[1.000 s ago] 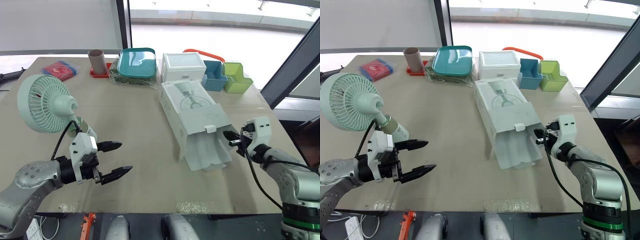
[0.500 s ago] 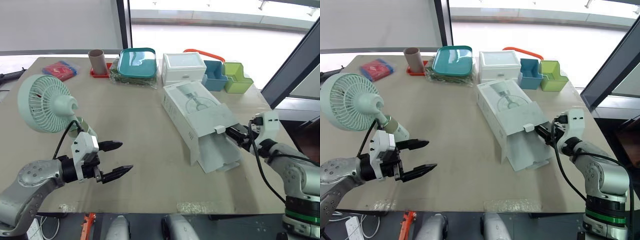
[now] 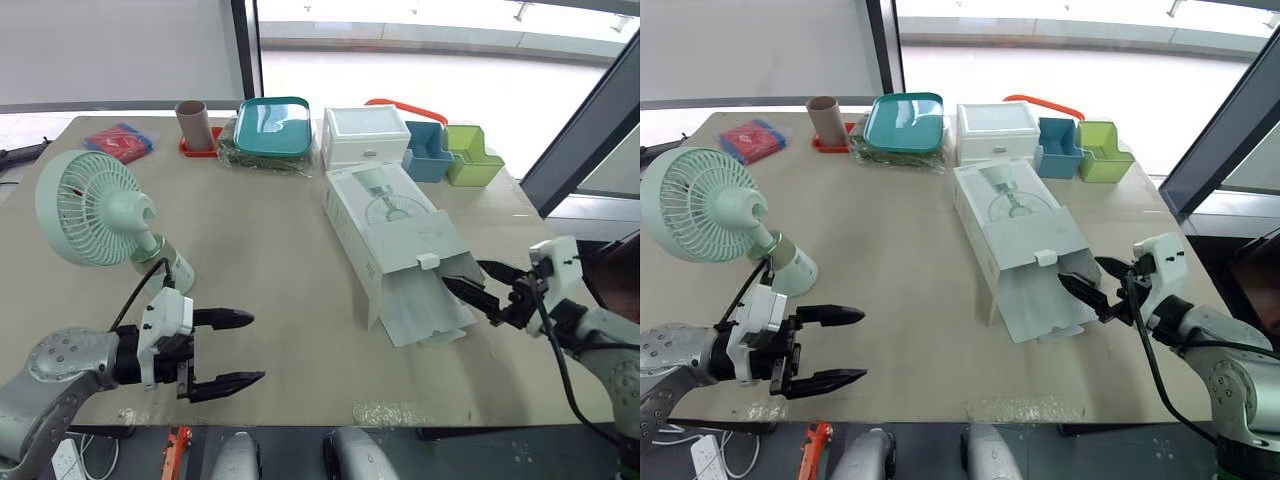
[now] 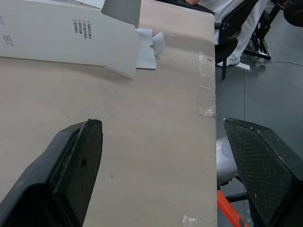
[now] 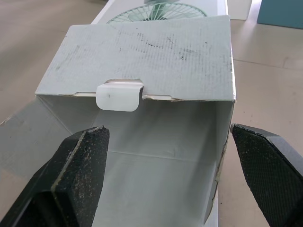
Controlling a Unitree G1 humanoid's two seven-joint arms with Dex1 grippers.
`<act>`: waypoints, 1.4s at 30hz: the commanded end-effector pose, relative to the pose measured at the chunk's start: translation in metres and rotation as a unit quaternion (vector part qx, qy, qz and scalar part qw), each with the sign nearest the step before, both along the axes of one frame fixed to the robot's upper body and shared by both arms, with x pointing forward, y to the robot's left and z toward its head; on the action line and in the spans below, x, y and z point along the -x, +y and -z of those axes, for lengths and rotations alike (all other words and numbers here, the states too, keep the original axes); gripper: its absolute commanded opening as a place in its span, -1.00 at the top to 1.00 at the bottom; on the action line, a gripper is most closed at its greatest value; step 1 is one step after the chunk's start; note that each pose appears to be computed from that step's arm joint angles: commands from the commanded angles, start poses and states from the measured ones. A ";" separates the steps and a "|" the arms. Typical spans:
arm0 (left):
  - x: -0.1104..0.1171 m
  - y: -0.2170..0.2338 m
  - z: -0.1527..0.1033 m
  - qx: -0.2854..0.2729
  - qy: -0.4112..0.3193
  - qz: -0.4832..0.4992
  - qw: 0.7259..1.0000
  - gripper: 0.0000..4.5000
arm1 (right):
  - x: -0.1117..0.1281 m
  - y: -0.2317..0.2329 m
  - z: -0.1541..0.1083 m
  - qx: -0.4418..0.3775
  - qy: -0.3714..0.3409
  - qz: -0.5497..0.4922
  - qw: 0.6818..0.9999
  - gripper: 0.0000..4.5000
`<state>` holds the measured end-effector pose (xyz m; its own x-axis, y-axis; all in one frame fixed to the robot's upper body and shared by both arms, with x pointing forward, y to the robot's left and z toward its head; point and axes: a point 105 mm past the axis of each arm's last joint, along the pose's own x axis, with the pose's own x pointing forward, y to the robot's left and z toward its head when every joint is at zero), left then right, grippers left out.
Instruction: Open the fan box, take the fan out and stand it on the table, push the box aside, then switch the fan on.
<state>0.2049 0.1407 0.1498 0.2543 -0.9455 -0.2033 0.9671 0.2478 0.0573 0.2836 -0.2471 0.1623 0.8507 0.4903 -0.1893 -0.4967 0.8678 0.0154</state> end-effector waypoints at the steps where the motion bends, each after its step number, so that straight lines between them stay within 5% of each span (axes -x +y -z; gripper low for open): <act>1: 0.005 -0.005 -0.006 0.002 -0.015 0.014 1.000 -1.00 | 0.004 -0.011 -0.016 0.012 -0.034 0.008 0.999 -0.99; 11: -0.011 -0.001 -0.011 0.010 -0.041 -0.015 0.999 -1.00 | 0.009 -0.027 -0.055 0.005 -0.115 0.011 0.993 -0.99; 19: -0.032 0.006 -0.024 0.045 -0.085 -0.070 0.993 -1.00 | 0.007 0.036 -0.081 0.015 -0.171 -0.104 0.980 -0.99; 32: -0.043 0.010 -0.052 0.113 -0.159 -0.161 0.967 -1.00 | 0.022 0.120 -0.070 0.030 -0.162 -0.286 0.944 -0.99; 42: -0.054 0.005 -0.037 0.103 -0.136 -0.204 0.964 -1.00 | 0.023 0.143 -0.045 0.046 -0.144 -0.295 0.943 -0.99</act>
